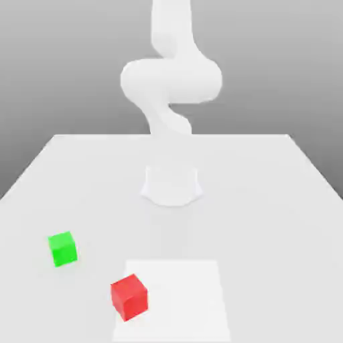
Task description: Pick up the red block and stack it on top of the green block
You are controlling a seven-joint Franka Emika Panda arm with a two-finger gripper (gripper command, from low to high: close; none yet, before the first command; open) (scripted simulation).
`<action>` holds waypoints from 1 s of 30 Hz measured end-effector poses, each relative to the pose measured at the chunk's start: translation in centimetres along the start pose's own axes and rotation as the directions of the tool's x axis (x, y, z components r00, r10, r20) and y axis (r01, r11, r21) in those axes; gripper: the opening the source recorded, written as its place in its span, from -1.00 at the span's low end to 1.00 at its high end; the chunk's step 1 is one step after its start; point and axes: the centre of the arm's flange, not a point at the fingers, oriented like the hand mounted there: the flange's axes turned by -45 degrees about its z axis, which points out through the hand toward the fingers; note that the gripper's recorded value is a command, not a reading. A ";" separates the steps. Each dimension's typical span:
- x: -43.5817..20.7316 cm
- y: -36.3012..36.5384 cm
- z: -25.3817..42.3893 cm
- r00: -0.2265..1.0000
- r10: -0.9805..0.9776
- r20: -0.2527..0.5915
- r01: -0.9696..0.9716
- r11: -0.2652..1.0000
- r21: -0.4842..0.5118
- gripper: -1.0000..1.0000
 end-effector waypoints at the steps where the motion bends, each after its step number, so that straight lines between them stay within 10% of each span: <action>1: -0.3 0.2 2.4 0.999 0.036 0.033 -0.036 0.999 -0.019 0.00; 14: -11.9 5.7 27.6 0.803 0.498 0.327 -0.408 0.860 -0.307 0.00; 27: -28.9 8.7 41.3 0.504 0.763 0.405 -0.561 0.645 -0.519 0.00; 28: -29.7 8.7 42.1 0.503 0.763 0.405 -0.560 0.645 -0.520 -1.00; 30: -29.7 8.7 42.1 0.504 0.763 0.405 -0.560 0.645 -0.520 -1.00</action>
